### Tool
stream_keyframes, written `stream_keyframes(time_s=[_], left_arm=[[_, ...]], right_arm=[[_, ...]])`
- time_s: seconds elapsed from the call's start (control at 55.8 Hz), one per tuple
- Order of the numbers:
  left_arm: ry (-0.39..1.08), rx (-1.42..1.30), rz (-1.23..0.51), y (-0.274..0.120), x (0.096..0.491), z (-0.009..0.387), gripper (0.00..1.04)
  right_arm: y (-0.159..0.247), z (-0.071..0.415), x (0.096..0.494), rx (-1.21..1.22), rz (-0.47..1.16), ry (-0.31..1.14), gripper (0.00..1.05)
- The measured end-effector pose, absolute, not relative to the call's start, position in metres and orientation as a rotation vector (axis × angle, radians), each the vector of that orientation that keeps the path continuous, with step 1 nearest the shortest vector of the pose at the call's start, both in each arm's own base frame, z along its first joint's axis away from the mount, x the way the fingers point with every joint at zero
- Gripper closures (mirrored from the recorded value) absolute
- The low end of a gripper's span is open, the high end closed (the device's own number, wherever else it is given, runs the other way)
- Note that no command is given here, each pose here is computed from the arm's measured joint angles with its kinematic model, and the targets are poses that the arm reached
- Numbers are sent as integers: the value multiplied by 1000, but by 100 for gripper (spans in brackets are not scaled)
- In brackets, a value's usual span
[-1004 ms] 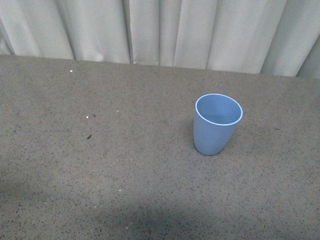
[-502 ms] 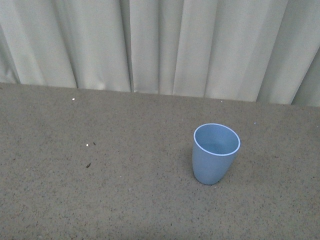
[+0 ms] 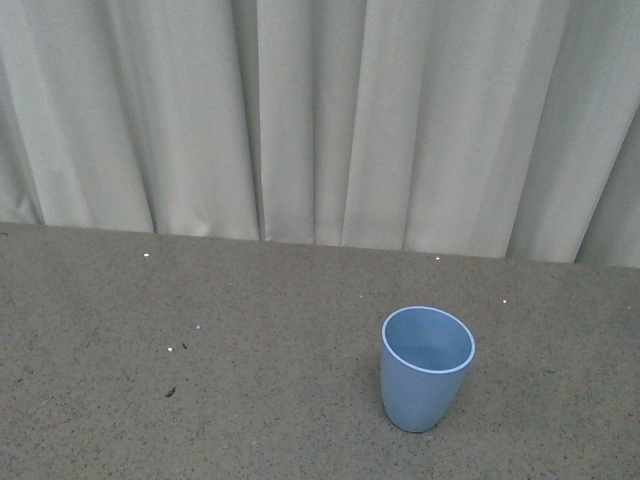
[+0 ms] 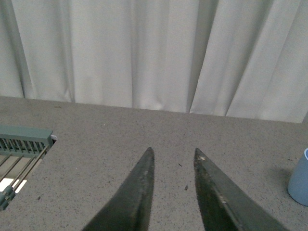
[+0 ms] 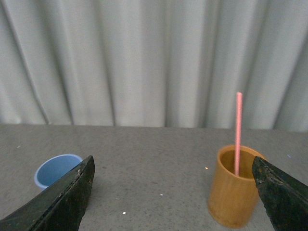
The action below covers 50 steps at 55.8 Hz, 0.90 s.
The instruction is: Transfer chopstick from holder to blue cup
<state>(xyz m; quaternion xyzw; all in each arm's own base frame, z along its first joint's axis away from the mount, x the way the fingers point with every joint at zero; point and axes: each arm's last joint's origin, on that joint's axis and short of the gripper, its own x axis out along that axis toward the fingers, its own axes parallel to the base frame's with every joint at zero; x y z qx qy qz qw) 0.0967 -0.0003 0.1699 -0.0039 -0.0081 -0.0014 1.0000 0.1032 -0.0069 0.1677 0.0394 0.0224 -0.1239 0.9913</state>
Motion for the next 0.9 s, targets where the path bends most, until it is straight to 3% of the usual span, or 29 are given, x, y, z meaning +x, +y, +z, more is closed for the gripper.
stream_keyframes(time_s=[0.108,0.179,0.376,0.645,0.896], left_arm=[[-17,-8,-3,0,97,170,58],[-17,-8,-3,0,97,170,38],[-17,-7,-3,0,97,170,5],[-17,-5,-3,0,97,170,7],[-17,-5,-3,0,97,170,7]], right_arm=[[-31,185,123,100,-430,27,9],[-59,196,148,68,-519,56,9],[-89,184,194,76,-498,267,9],[-98,180,260,29,-447,361,9],[-101,174,291,52,-474,394,9]])
